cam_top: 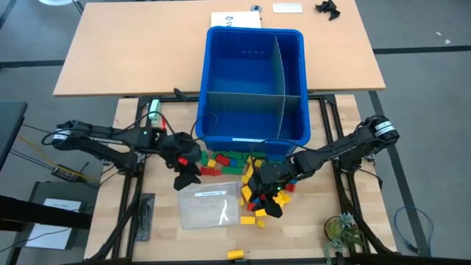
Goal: Sort blocks
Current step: Pour the blocks on the table from the transparent bin
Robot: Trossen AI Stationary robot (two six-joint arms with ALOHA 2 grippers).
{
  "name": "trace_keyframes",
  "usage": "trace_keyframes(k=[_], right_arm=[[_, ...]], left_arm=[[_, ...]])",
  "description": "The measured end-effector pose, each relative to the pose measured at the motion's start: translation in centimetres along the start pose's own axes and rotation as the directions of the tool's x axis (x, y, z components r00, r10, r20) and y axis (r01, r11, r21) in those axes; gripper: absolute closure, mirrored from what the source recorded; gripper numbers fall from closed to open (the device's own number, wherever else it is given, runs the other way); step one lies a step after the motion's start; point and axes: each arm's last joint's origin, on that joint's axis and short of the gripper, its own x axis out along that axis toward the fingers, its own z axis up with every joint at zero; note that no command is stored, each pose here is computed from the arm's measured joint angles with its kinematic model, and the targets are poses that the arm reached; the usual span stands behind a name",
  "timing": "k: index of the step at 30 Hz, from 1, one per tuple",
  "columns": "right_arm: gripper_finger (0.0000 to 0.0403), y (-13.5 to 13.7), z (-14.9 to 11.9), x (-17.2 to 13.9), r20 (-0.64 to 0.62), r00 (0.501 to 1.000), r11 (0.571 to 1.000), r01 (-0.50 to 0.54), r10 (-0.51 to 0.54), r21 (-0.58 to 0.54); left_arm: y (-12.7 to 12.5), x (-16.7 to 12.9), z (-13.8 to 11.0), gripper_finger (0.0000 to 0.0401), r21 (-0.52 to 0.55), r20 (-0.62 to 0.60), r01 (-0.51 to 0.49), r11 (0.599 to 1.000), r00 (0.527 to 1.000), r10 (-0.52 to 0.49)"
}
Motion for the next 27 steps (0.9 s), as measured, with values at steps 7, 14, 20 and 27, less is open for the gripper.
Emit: trace_keyframes(k=[7, 14, 20, 27], right_arm=[[0.0213, 0.0, 0.0, 0.0, 0.000, 1.000, 1.000, 0.000, 0.000, 0.006], [0.0209, 0.0, 0.0, 0.0, 0.000, 1.000, 1.000, 0.000, 0.000, 0.010], [0.0211, 0.0, 0.0, 0.0, 0.000, 1.000, 1.000, 0.000, 0.000, 0.010], [0.0213, 0.0, 0.0, 0.0, 0.000, 1.000, 1.000, -0.001, 0.001, 0.010]], left_arm=[[-0.2, 0.0, 0.2, 0.0223, -0.040, 0.009, 0.034, 0.999, 0.999, -0.034], [-0.3, 0.0, 0.3, 0.0198, -0.082, 0.023, 0.049, 0.995, 0.999, -0.048], [-1.1, 0.4, 0.3, 0.0169, -0.069, 0.022, 0.103, 0.992, 0.995, -0.102], [-1.3, 2.3, 0.2, 0.0169, -0.071, -0.045, 0.094, 0.993, 0.994, -0.098]])
